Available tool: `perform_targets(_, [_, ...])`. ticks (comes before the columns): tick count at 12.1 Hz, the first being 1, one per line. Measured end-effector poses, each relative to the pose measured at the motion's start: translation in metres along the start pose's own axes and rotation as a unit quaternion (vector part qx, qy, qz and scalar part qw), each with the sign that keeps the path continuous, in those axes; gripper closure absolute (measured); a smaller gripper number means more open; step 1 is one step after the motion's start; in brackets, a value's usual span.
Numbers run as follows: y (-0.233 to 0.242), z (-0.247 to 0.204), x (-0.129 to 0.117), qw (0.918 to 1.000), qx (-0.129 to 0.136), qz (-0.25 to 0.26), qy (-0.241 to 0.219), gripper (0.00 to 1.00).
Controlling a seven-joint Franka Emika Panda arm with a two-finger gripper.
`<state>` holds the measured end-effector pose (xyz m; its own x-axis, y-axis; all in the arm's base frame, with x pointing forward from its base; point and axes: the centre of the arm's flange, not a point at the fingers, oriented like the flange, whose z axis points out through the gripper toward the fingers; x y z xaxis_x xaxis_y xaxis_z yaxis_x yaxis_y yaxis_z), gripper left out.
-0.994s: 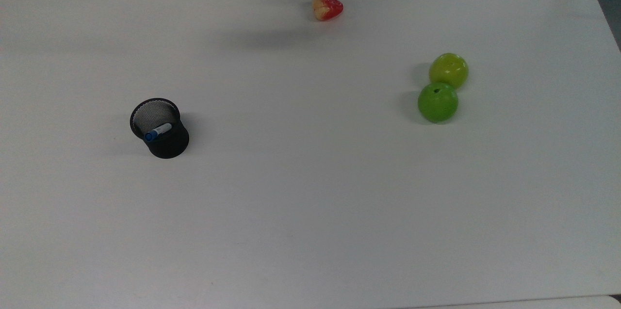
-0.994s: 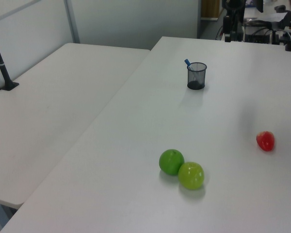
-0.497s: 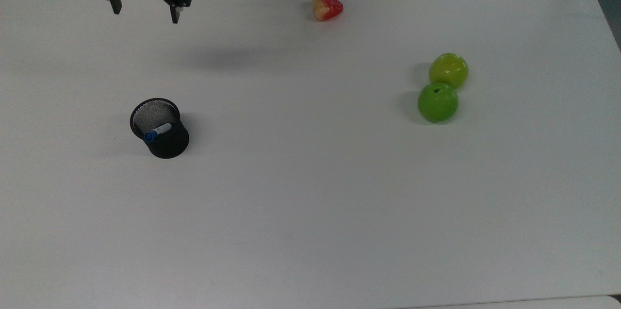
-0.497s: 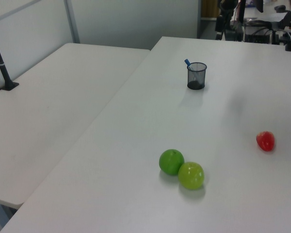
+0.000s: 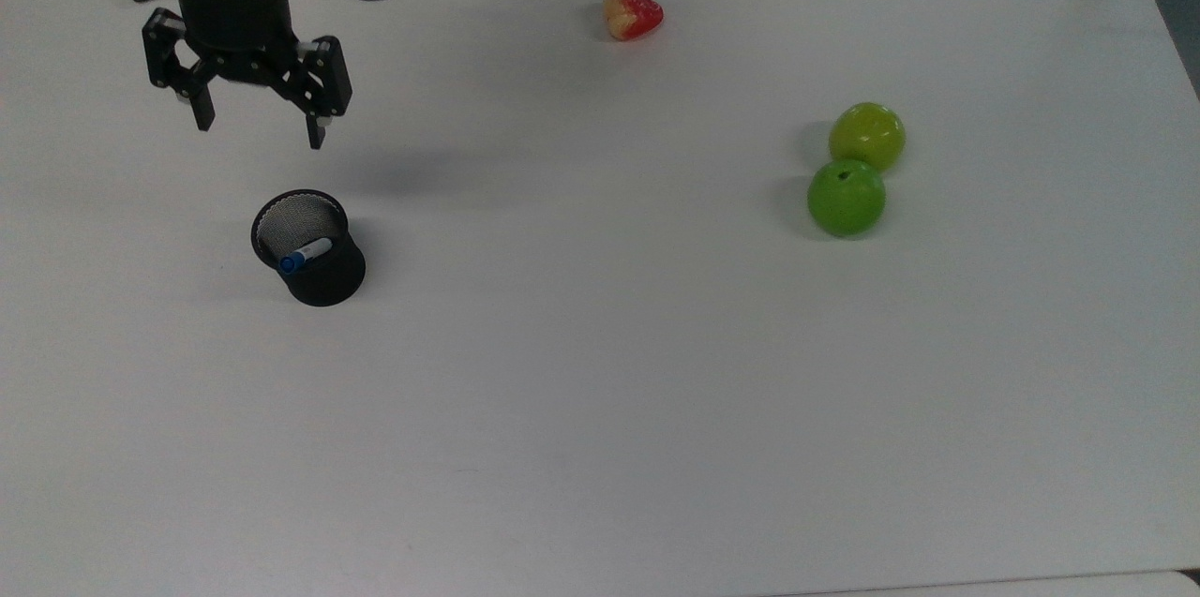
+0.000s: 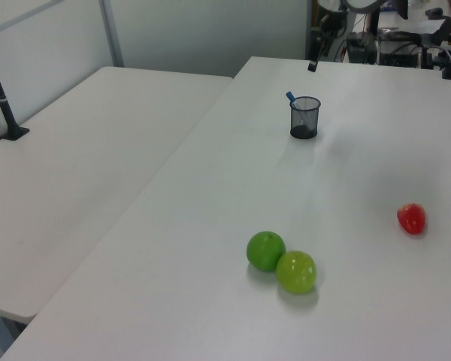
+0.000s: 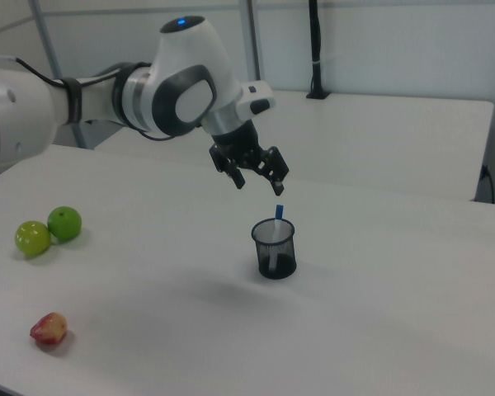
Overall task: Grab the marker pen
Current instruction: 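Lower the gripper onto the blue-capped marker and close on it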
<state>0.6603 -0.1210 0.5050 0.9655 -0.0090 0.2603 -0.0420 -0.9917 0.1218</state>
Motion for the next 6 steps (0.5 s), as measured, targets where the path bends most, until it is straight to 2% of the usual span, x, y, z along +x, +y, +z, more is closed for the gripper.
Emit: perform_targets(6, [-0.006, 0.064, 0.016, 0.9991, -0.004, -0.005, 0.042, 0.0])
